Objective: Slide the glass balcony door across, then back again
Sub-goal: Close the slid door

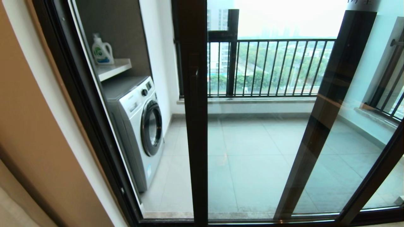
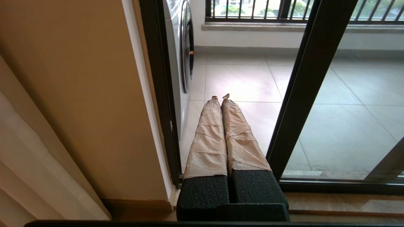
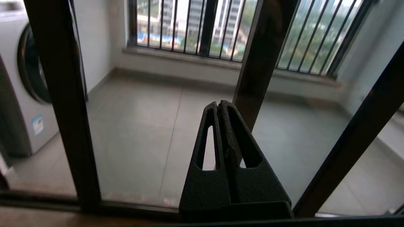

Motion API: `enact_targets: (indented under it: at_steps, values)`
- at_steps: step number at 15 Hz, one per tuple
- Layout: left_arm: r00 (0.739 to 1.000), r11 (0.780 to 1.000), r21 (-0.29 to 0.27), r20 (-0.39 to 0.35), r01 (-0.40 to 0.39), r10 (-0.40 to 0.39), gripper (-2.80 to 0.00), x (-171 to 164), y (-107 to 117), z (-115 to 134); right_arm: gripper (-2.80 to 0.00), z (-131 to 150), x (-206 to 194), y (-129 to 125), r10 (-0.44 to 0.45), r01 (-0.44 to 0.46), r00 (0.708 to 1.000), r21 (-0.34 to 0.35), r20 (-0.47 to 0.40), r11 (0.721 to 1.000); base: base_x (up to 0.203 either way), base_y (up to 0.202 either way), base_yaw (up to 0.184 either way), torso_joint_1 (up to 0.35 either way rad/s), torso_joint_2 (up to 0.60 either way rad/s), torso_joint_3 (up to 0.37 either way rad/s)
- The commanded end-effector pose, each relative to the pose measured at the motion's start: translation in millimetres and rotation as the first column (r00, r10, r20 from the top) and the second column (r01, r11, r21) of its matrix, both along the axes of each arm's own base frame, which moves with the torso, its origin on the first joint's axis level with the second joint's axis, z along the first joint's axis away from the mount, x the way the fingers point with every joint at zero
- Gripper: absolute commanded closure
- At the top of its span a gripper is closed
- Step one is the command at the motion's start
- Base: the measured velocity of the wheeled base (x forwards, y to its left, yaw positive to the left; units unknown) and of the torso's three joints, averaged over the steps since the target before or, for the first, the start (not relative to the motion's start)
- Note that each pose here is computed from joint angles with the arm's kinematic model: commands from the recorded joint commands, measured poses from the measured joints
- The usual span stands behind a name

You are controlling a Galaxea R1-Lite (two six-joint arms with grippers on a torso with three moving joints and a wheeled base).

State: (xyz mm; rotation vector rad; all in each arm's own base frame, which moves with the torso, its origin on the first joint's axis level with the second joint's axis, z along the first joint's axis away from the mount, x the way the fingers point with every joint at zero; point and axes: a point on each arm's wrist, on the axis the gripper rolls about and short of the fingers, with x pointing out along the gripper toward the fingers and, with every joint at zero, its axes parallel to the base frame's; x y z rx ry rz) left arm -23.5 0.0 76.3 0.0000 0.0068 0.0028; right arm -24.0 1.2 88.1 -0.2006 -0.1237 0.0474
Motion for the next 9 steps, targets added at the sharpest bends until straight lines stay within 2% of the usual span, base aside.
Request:
enact_targets:
  at_steps: [1, 2, 5, 9]
  values:
    - [1.0, 1.0, 0.0, -0.002, 0.0, 0.0, 0.0, 0.2, 0.0, -0.1, 0.0, -12.3, 2.0, 0.1, 0.004, -0.004, 0.996, 0.004, -0.094, 1.0, 0.0, 0.0, 0.0, 0.0, 0.0, 0.0]
    - [1.0, 1.0, 0.0, -0.002, 0.0, 0.0, 0.0, 0.2, 0.0, -0.2, 0.0, -12.4, 2.1, 0.0, 0.003, -0.002, 0.995, 0.01, -0.096, 1.0, 0.0, 0.0, 0.0, 0.0, 0.0, 0.0]
    - [1.0, 1.0, 0.0, -0.002, 0.0, 0.0, 0.0, 0.2, 0.0, -0.2, 0.0, -12.9, 2.1, -0.2, 0.006, 0.004, 0.994, 0.095, -0.105, 0.996, 0.0, 0.0, 0.0, 0.0, 0.0, 0.0]
    - [1.0, 1.0, 0.0, -0.001, 0.0, 0.0, 0.0, 0.1, 0.0, 0.2, 0.0, -12.9, 2.1, -0.2, 0.006, 0.006, 0.994, 0.105, -0.105, 0.994, 0.0, 0.0, 0.0, 0.0, 0.0, 0.0]
